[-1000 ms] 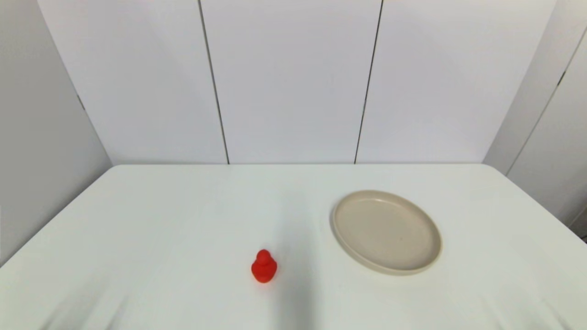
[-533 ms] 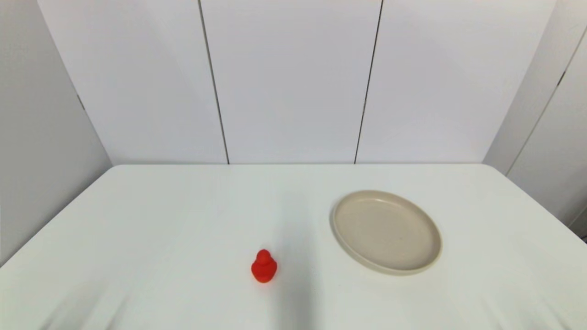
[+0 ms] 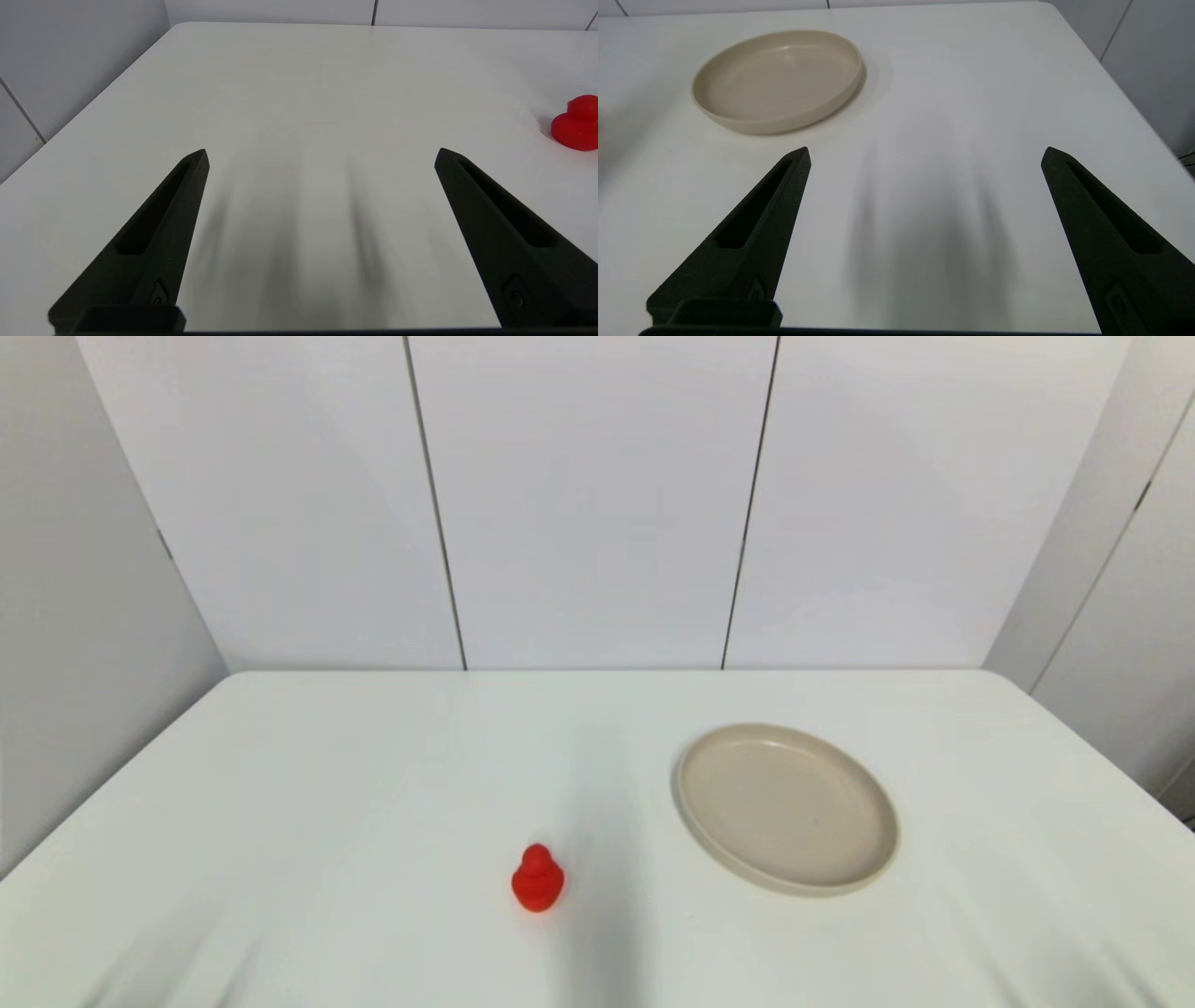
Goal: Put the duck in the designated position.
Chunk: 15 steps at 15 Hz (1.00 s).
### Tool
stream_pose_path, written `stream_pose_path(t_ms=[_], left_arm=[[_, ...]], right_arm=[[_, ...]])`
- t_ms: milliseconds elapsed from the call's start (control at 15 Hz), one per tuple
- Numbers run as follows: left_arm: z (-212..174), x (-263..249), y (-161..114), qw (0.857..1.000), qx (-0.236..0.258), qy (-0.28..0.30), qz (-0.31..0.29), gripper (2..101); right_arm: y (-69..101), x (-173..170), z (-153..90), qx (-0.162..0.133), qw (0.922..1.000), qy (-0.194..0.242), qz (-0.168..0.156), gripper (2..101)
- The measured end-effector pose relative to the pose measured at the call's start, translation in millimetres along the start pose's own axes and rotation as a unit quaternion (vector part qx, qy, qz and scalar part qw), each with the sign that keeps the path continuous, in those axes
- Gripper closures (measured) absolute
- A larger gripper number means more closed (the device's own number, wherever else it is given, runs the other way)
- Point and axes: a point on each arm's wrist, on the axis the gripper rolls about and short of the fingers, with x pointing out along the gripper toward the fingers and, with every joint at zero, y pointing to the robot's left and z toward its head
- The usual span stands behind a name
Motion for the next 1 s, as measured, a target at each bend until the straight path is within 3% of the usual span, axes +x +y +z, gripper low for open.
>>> stream_pose_path(t_ms=[400, 667, 1000], left_arm=[[0.0, 0.0, 0.0, 1.000, 0.000, 0.000, 0.000, 5.4], [0.0, 0.0, 0.0, 1.000, 0.000, 0.000, 0.000, 5.4], [0.0, 0.0, 0.0, 1.000, 0.000, 0.000, 0.000, 5.4]], right_arm=[[3.9, 21.1, 93.0, 0.001, 0.9974, 0.063, 0.033, 4.3], [8.4, 72.3, 146.2, 0.003, 0.9904, 0.110, 0.084, 4.3], [21.7, 149.9, 182.0, -0.019, 0.9755, 0.160, 0.150, 4.3]])
